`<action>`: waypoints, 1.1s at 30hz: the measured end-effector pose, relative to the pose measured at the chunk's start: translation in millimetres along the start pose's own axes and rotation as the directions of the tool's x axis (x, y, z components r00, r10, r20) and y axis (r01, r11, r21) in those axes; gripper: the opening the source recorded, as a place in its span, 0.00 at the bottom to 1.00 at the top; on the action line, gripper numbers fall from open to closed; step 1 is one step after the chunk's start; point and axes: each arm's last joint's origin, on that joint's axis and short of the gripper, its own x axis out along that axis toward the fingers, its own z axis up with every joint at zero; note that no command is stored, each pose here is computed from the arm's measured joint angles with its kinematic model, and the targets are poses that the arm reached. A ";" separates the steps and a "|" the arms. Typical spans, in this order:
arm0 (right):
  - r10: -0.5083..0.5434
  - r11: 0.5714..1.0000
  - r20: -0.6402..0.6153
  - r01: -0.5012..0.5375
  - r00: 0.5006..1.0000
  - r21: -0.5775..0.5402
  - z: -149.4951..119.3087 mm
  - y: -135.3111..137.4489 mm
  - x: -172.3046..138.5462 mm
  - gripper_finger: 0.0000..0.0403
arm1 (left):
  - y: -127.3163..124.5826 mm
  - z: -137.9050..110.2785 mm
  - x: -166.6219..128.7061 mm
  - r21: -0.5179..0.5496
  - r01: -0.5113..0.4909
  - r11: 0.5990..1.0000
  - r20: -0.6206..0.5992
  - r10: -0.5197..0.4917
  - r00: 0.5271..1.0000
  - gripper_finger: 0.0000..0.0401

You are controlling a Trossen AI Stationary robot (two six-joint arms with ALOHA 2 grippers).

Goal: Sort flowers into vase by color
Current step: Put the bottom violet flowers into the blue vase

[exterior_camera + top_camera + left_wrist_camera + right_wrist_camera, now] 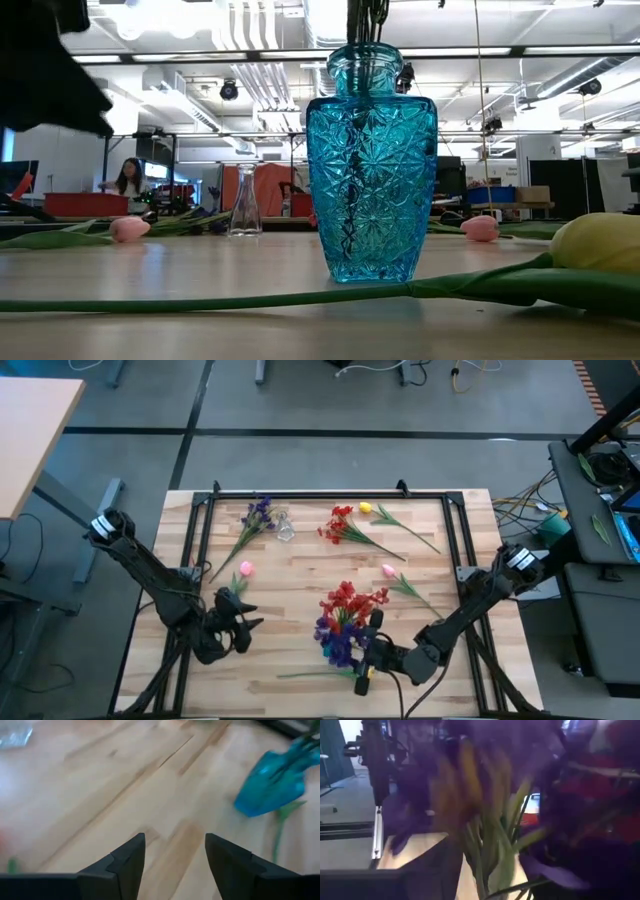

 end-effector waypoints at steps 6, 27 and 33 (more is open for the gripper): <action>0.017 0.999 -0.012 -0.016 1.000 0.039 -1.8 4.0 -5.1 0.59 | 15.1 -2.5 4.4 -0.048 -0.120 0.992 -0.149 0.111 0.983 0.58; -0.098 0.992 -0.304 0.118 0.948 0.049 8.5 0.6 -7.6 0.69 | 9.0 -7.1 17.8 0.006 -0.272 0.962 -0.276 0.263 0.924 0.74; -0.078 0.988 -0.399 0.124 0.913 0.090 10.1 -2.5 -11.1 0.70 | 8.7 -7.5 18.2 0.015 -0.297 0.955 -0.277 0.289 0.916 0.74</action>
